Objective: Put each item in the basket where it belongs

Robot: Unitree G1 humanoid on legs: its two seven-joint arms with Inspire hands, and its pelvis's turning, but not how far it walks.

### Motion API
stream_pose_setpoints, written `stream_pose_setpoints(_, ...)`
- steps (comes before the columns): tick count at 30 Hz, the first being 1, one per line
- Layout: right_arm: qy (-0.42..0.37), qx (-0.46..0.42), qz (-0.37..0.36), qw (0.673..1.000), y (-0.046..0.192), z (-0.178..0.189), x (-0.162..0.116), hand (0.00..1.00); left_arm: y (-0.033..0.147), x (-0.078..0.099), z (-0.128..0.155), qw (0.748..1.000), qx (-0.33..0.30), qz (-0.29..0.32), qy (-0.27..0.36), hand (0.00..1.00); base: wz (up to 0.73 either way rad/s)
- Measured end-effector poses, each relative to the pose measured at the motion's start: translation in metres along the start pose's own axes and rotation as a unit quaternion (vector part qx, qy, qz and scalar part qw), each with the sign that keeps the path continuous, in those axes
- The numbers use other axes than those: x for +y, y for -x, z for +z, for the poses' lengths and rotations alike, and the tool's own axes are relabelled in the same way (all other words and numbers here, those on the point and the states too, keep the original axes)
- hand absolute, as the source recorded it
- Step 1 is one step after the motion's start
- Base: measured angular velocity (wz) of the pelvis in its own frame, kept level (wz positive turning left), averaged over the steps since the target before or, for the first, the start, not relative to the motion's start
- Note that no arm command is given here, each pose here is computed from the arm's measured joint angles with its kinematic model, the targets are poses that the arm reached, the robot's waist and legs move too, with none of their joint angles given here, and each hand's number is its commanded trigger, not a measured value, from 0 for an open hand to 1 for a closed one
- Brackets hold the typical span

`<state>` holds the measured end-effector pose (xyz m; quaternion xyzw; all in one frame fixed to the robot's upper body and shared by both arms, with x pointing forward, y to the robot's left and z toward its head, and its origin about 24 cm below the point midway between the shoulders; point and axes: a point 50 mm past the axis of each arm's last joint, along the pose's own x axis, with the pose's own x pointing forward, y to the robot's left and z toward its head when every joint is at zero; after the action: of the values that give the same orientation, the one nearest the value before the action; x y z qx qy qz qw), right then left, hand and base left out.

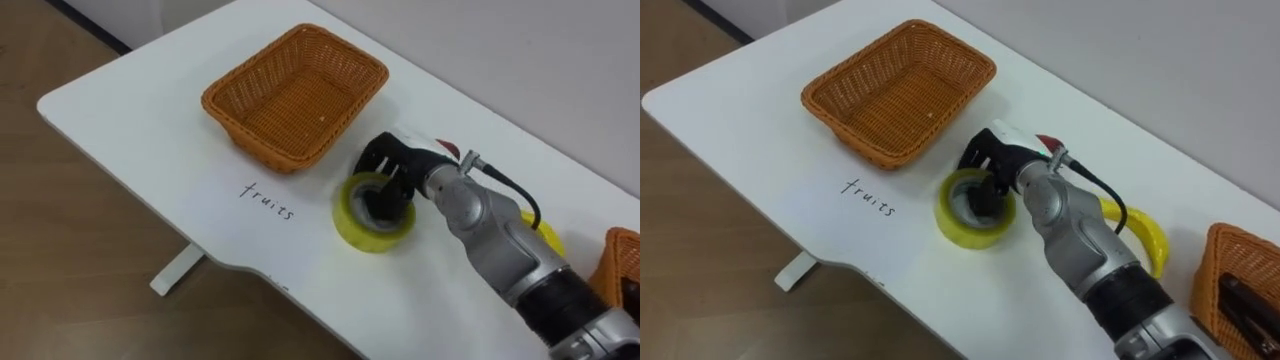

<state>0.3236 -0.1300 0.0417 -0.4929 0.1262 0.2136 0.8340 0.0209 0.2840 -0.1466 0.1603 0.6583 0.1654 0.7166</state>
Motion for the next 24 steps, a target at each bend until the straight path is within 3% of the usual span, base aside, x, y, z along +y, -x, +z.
stream_pose_setpoints(24, -0.035, -0.014, 0.025, 0.999, 0.0006, 0.0027, 0.0018, 1.00, -0.0018, -0.0006, 0.0036, 1.000, -0.001, 0.002, 0.017, 0.00, 0.00)
